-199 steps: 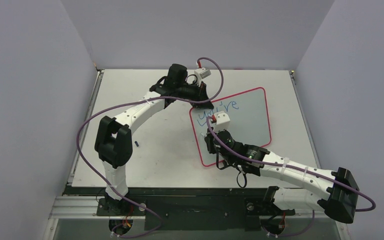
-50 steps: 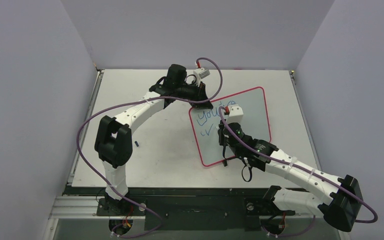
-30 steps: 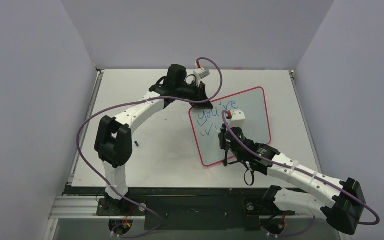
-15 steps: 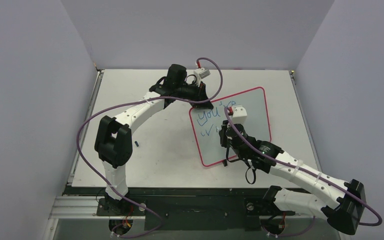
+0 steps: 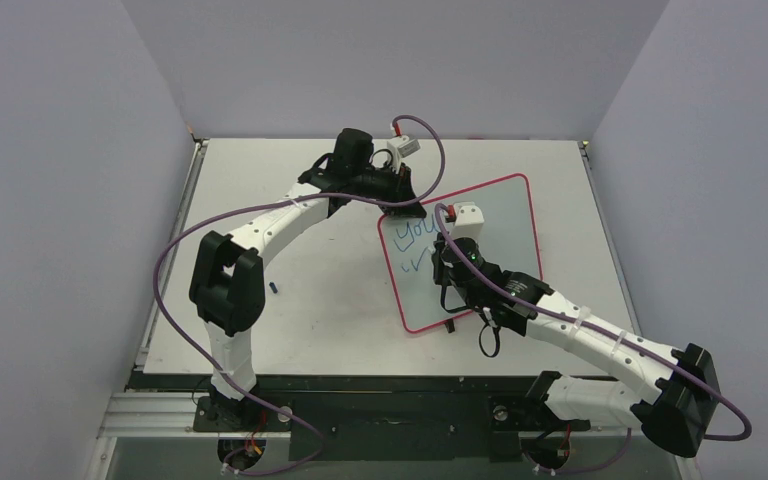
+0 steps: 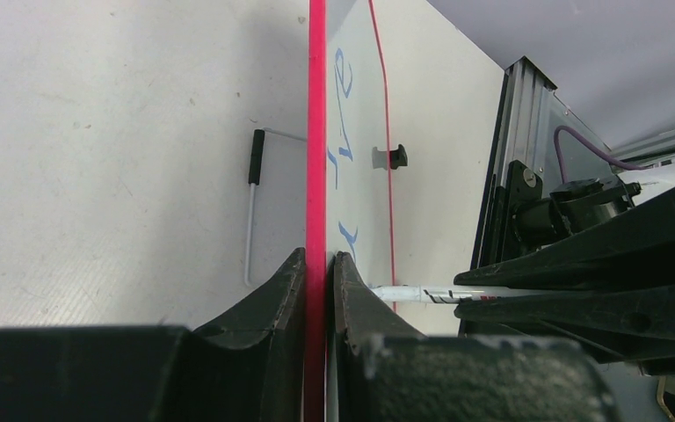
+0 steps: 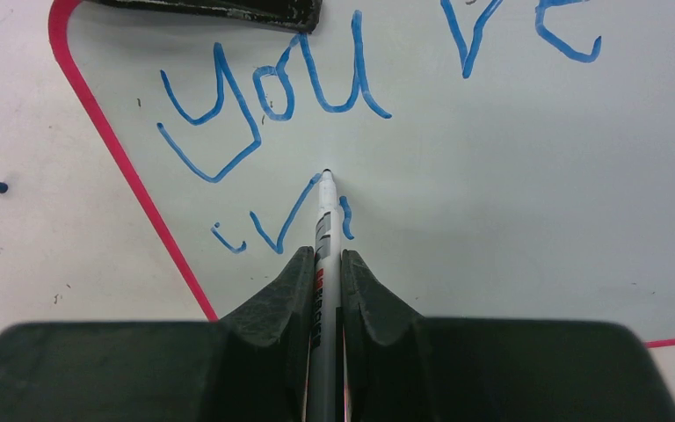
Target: Write a sentence on the whiteboard
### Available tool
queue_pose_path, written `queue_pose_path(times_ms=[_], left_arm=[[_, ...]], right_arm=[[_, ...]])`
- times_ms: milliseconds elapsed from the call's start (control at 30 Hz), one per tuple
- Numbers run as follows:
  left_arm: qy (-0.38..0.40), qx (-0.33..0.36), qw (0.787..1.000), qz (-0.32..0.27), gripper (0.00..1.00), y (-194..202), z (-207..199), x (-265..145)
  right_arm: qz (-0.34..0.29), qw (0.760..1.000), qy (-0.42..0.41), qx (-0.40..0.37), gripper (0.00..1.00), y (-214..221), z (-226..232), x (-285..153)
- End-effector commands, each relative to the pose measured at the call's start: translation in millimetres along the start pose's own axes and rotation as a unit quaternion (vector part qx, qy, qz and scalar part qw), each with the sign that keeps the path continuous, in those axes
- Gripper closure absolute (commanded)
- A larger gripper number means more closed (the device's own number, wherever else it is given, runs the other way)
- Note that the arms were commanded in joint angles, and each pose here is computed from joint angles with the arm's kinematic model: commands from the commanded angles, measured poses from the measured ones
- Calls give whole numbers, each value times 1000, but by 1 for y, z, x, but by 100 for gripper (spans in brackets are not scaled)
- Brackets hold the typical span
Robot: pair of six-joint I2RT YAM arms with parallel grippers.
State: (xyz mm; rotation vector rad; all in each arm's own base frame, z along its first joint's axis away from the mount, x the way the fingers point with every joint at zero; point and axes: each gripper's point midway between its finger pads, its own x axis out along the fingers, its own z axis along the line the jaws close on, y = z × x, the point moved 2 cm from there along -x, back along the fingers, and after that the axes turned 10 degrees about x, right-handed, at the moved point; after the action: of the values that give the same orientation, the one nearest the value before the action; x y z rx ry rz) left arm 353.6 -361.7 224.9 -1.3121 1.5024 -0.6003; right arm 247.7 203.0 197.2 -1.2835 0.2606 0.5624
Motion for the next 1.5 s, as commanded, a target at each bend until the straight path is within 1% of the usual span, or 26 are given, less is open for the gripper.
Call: queue_pose_path(times_ms=[0,467,933,1133,1467], left_arm=[[21,32,999,4,100,1,-14,4],[21,33,999,3,100,0,-15,3],[21,32,999,6,100,1,-15,4],[21,36,999,7,100,-1,-16,3],[16,39,999,8,100,-1,-15,3]], right_arm=[[-21,1000,-9,13,100,-12,7,4],[-11,1000,12,19,100,8,-14,2],[-54,998,-25,38,100,-36,4,-21],[-54,998,-5,39,100,-36,-4,-22],[-41,998,18,43,100,-21,-14,-13]])
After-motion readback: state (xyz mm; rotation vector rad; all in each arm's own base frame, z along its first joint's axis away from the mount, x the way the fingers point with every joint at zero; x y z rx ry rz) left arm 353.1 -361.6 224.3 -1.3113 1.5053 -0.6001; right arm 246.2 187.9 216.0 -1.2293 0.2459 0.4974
